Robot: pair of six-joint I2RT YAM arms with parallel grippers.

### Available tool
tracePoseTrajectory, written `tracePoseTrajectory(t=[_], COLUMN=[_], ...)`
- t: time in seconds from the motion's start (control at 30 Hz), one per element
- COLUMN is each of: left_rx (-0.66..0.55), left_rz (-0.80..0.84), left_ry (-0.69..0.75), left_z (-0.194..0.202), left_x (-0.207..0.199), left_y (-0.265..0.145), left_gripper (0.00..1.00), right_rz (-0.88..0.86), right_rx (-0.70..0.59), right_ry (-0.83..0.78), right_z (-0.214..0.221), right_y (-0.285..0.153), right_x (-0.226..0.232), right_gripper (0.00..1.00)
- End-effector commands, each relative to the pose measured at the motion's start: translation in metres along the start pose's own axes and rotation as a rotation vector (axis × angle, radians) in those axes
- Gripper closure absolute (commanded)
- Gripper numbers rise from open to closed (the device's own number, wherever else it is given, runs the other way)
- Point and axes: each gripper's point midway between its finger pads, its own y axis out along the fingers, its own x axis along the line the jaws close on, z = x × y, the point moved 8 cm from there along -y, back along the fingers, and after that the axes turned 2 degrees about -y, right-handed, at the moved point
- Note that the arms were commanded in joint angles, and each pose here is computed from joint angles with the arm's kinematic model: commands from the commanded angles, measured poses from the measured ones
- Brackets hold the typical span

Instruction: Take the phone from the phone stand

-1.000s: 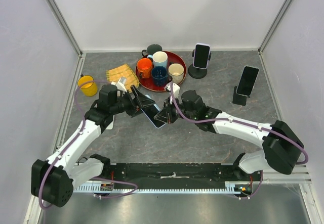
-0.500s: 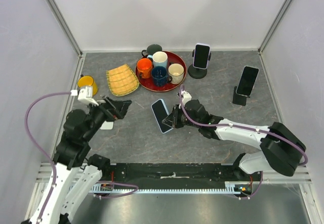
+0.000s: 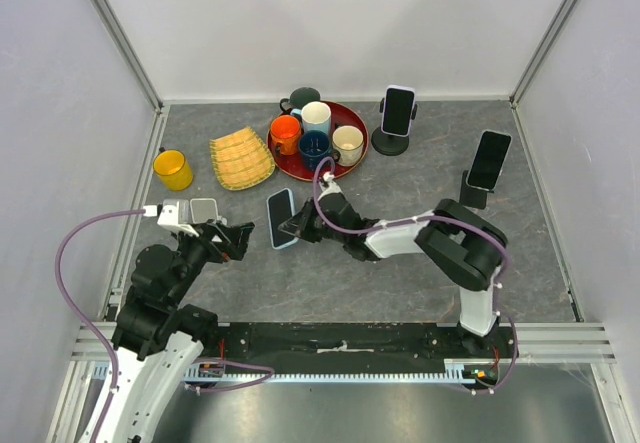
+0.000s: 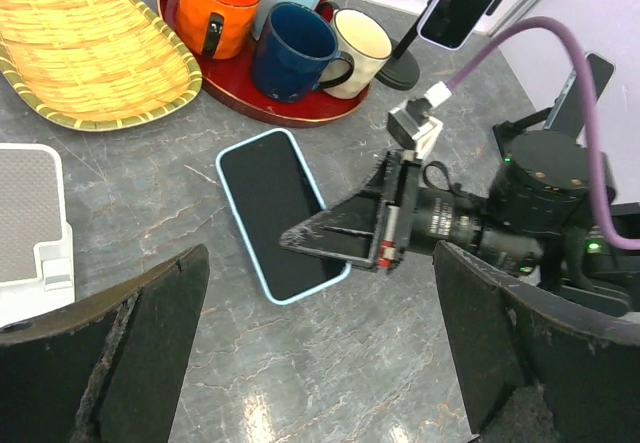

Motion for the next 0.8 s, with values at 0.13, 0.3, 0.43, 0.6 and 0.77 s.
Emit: tracePoseTrajectory(t=[0.13, 0.3, 0.43, 0.6, 0.77], left_rx=[-0.046, -0.030, -0.032, -0.033, -0.026], left_rz=[-0.037, -0.029, -0.014, 0.002, 0.019], left_ry=[0.055, 0.058, 0.060, 0.064, 0.066], left_z=[-0.005, -0.002, -0.002, -0.002, 0.000], left_x=[0.005, 0.004, 0.002, 0.000, -0.002], left_y=[-0.003, -0.002, -0.004, -0.005, -0.005], left_gripper=[0.00, 0.00, 0.01, 0.01, 0.02], right_rz=[-0.157, -0.072, -0.028, 0.042, 0.136], right_rx=[-0.138, -0.150, -0.136, -0.095, -0.067], right_ry=[0.156, 0.154, 0.157, 0.137, 0.114], right_z=[-0.011, -0.001, 0.006, 0.014, 0.022], right_y=[0.048, 0.054, 0.052, 0.041, 0.024], right_x=[0.035, 0.018, 0.005, -0.005, -0.019], right_gripper=[1.00, 0.94, 0.76, 0.50, 0.24])
